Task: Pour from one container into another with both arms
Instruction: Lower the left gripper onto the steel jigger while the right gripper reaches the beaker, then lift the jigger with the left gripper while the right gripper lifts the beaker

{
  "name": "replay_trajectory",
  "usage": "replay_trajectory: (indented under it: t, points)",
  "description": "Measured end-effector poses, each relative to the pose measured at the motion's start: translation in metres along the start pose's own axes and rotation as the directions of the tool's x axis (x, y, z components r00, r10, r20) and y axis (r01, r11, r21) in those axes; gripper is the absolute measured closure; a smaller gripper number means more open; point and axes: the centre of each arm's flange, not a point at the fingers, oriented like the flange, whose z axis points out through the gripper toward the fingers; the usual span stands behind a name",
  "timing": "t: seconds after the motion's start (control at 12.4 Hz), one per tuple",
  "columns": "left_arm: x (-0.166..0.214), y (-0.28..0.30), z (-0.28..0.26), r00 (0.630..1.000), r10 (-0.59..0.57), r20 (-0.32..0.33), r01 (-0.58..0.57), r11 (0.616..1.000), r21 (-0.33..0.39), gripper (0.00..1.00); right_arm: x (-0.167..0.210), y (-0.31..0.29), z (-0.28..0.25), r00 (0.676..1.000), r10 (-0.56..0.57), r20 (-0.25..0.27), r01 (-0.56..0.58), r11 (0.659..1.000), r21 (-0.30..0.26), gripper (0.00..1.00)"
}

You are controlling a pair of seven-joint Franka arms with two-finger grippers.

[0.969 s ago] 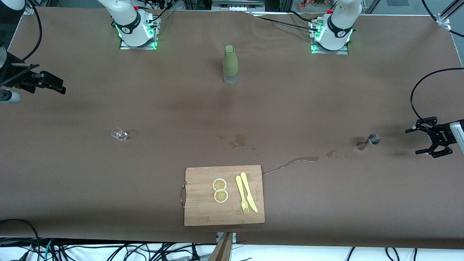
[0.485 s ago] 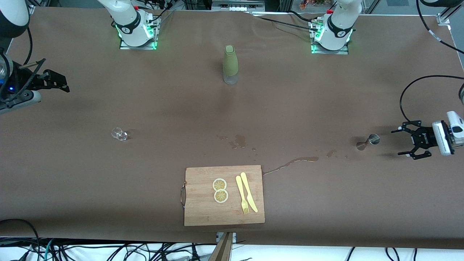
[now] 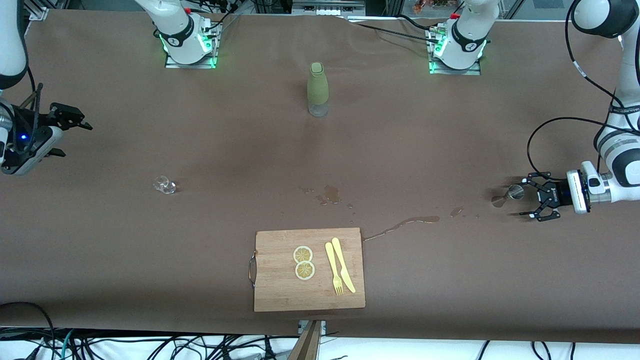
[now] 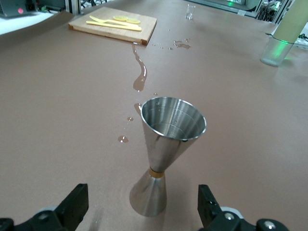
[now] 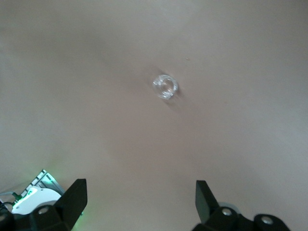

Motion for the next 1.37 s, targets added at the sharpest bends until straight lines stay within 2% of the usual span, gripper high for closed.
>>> replay_trajectory:
  t: [0.08,0.24,0.32,0.48,0.73,0.89,1.05,1.13,1.29,1.37]
  points:
    - [0.001,0.001,0.003,1.000,0.002,-0.023,-0.002,1.000,-0.006,0.00,-0.007,0.014,0.012,0.998,-0.040,-0.049,0.043,0.998,0.052,0.00]
    - [0.003,0.001,0.014,0.996,0.021,-0.088,-0.023,1.000,-0.019,0.00,-0.027,0.049,0.046,0.971,-0.136,-0.199,0.167,0.974,0.151,0.00]
    - [0.003,0.001,0.023,0.992,0.038,-0.122,-0.041,0.999,-0.025,0.00,-0.038,0.069,0.070,0.942,-0.177,-0.285,0.235,0.955,0.184,0.00]
    - [-0.002,0.002,0.037,0.987,0.057,-0.153,-0.062,0.997,-0.034,0.00,-0.052,0.104,0.126,0.867,-0.238,-0.439,0.355,0.912,0.208,0.00]
    - [-0.005,0.003,0.038,0.984,0.079,-0.157,-0.085,0.996,-0.031,0.00,-0.054,0.129,0.191,0.742,-0.308,-0.596,0.490,0.855,0.168,0.00]
    - [-0.004,0.001,0.039,0.980,0.100,-0.170,-0.105,0.994,-0.018,0.00,-0.058,0.140,0.227,0.630,-0.358,-0.689,0.569,0.817,0.096,0.00]
    - [0.001,-0.002,0.047,0.971,0.134,-0.196,-0.137,0.991,0.000,0.02,-0.062,0.148,0.268,0.525,-0.391,-0.756,0.620,0.784,0.025,0.00]
    - [0.001,-0.002,0.053,0.969,0.141,-0.204,-0.144,0.990,-0.001,0.04,-0.061,0.150,0.284,0.489,-0.400,-0.775,0.635,0.773,0.001,0.00]
    - [-0.001,-0.002,0.060,0.967,0.144,-0.212,-0.149,0.989,-0.004,0.04,-0.059,0.150,0.310,0.444,-0.416,-0.794,0.656,0.754,-0.028,0.00]
    - [-0.003,-0.002,0.060,0.967,0.144,-0.211,-0.148,0.989,-0.004,0.14,-0.058,0.150,0.319,0.430,-0.418,-0.800,0.662,0.749,-0.036,0.00]
